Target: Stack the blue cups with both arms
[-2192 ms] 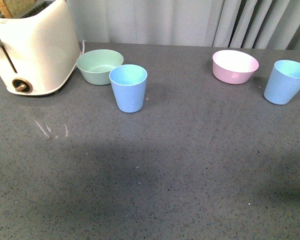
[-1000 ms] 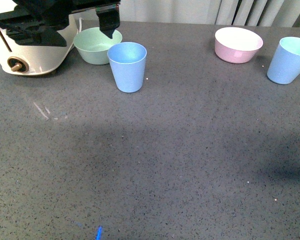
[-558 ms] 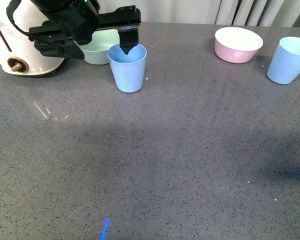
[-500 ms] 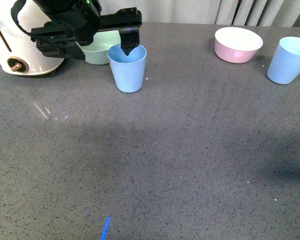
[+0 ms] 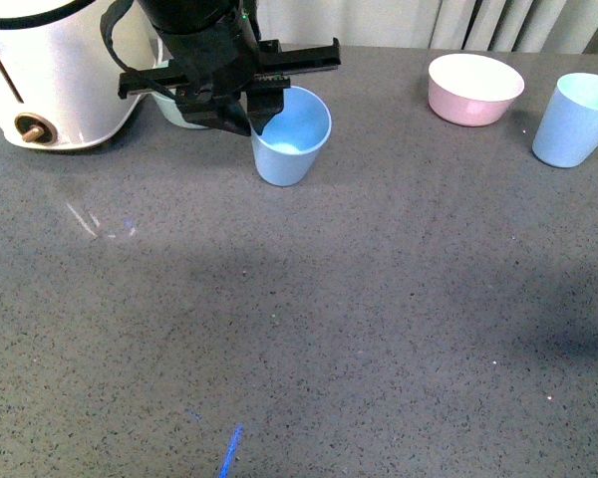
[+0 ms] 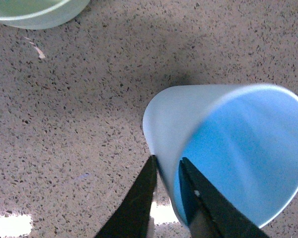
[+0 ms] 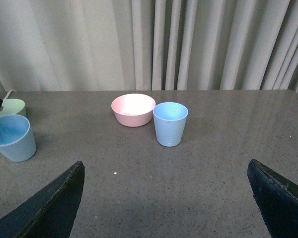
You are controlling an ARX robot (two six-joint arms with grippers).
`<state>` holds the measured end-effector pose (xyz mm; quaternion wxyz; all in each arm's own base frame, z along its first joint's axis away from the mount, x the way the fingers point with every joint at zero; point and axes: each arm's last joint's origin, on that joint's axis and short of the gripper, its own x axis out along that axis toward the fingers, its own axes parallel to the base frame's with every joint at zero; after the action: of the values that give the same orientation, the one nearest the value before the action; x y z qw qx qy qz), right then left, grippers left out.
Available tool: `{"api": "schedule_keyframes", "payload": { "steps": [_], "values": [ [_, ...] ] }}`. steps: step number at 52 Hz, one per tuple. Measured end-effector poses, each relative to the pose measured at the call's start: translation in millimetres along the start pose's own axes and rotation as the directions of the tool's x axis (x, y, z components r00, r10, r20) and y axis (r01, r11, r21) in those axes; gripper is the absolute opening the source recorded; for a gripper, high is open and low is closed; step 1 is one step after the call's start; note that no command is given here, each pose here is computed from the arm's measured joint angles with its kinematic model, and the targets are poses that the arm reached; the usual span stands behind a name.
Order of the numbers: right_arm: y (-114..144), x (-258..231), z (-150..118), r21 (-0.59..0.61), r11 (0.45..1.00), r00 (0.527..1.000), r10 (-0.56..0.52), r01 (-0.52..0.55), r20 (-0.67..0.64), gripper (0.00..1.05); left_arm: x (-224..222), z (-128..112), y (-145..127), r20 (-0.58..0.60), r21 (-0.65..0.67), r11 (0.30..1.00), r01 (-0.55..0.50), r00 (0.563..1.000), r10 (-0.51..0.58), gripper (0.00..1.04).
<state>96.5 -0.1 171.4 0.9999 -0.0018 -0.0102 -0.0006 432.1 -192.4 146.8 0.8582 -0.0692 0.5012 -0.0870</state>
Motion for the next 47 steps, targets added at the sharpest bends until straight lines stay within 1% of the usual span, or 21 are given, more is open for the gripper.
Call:
{"api": "schedule_keyframes", "payload": {
  "steps": [2, 3, 5, 15, 19, 28, 33, 38, 44, 47],
  "values": [
    [0, 0, 0, 0.000, 1.000, 1.000, 0.000, 0.000, 0.000, 0.96, 0, -2, -4, -0.008, 0.001, 1.000, 0.002, 1.000, -0.002, 0.05],
    [0, 0, 0, 0.000, 1.000, 1.000, 0.000, 0.000, 0.000, 0.96, 0, -3, -5, -0.012, 0.001, 1.000, 0.004, 1.000, -0.004, 0.02],
    [0, 0, 0, 0.000, 1.000, 1.000, 0.000, 0.000, 0.000, 0.96, 0, -6, -10, -0.022, -0.001, 1.000, 0.008, 1.000, -0.008, 0.02],
    [0, 0, 0, 0.000, 1.000, 1.000, 0.000, 0.000, 0.000, 0.96, -1, -15, -26, -0.054, 0.002, 1.000, 0.029, 0.998, -0.029, 0.02],
    [0, 0, 0, 0.000, 1.000, 1.000, 0.000, 0.000, 0.000, 0.96, -2, -23, -41, -0.064, 0.009, 0.999, 0.043, 0.997, -0.042, 0.02],
    [0, 0, 0, 0.000, 1.000, 1.000, 0.000, 0.000, 0.000, 0.96, -5, -47, -80, -0.097, 0.080, 0.994, 0.079, 0.993, -0.071, 0.02],
    [0, 0, 0, 0.000, 1.000, 1.000, 0.000, 0.000, 0.000, 0.96, -6, -59, -97, -0.116, 0.113, 0.989, 0.092, 0.990, -0.078, 0.02],
    [0, 0, 0, 0.000, 1.000, 1.000, 0.000, 0.000, 0.000, 0.96, -5, -64, -105, -0.124, 0.130, 0.987, 0.094, 0.989, -0.078, 0.02],
    [0, 0, 0, 0.000, 1.000, 1.000, 0.000, 0.000, 0.000, 0.96, -3, -65, -108, -0.124, 0.138, 0.986, 0.096, 0.989, -0.079, 0.02],
    [0, 0, 0, 0.000, 1.000, 1.000, 0.000, 0.000, 0.000, 0.96, -2, -65, -108, -0.124, 0.138, 0.986, 0.096, 0.989, -0.079, 0.12]
  ]
}}
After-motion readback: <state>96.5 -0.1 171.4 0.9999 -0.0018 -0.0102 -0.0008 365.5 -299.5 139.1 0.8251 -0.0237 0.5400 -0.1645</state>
